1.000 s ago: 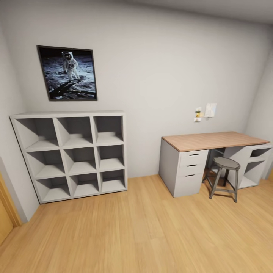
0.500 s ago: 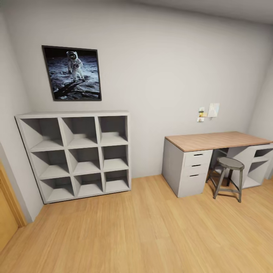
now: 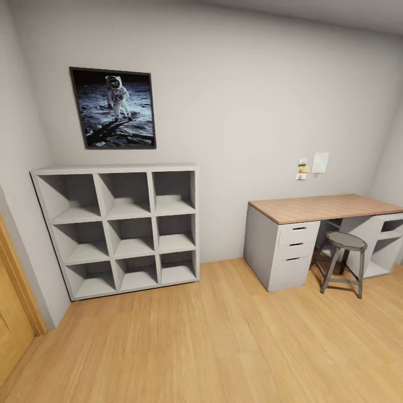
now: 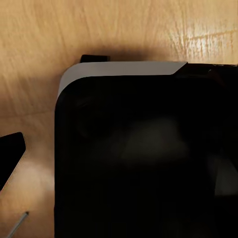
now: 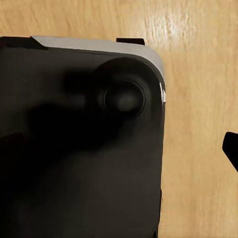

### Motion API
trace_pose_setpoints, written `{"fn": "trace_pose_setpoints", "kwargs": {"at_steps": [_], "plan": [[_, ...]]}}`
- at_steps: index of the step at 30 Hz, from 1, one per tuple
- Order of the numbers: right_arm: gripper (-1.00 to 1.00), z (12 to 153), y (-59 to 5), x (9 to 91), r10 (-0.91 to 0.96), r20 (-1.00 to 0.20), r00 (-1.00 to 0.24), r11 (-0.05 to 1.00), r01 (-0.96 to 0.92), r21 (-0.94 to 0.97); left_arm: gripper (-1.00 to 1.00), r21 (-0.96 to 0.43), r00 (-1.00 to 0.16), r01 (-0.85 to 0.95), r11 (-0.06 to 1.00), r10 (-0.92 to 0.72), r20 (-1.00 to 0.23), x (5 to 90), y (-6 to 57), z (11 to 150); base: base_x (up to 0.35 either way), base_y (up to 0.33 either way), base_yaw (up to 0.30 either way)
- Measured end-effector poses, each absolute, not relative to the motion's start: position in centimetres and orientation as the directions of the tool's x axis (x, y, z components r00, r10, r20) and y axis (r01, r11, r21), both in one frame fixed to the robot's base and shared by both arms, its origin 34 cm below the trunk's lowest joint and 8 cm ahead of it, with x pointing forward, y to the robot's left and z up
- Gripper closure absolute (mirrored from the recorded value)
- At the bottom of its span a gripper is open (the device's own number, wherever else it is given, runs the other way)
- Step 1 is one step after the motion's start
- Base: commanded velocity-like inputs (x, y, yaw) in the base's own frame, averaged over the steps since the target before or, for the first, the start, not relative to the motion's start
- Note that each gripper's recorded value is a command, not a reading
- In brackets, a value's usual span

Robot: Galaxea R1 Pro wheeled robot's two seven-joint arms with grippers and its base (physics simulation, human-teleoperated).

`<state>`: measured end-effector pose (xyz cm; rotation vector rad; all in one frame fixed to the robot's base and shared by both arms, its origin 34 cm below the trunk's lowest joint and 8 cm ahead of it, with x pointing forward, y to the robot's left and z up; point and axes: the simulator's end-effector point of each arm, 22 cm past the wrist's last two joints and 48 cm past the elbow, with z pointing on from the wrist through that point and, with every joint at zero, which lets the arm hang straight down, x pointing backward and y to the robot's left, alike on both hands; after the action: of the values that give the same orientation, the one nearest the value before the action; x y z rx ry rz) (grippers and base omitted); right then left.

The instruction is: Attach the digital camera to the camera tripod in the bedroom.

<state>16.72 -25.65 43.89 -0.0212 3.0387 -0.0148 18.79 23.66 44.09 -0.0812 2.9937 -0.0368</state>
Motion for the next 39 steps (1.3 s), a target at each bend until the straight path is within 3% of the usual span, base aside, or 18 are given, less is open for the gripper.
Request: {"fn": "trace_pose_setpoints", "kwargs": {"at_steps": [39], "plan": [[-1.0,43.89,-25.65,16.73,-0.015,-0.103,-0.995,1.0,-0.014,-0.01,-1.0,-0.028,-0.988,-0.052,0.998,-0.055,-0.144,18.76,23.72,44.09,0.0,0.15,0.0]]}}
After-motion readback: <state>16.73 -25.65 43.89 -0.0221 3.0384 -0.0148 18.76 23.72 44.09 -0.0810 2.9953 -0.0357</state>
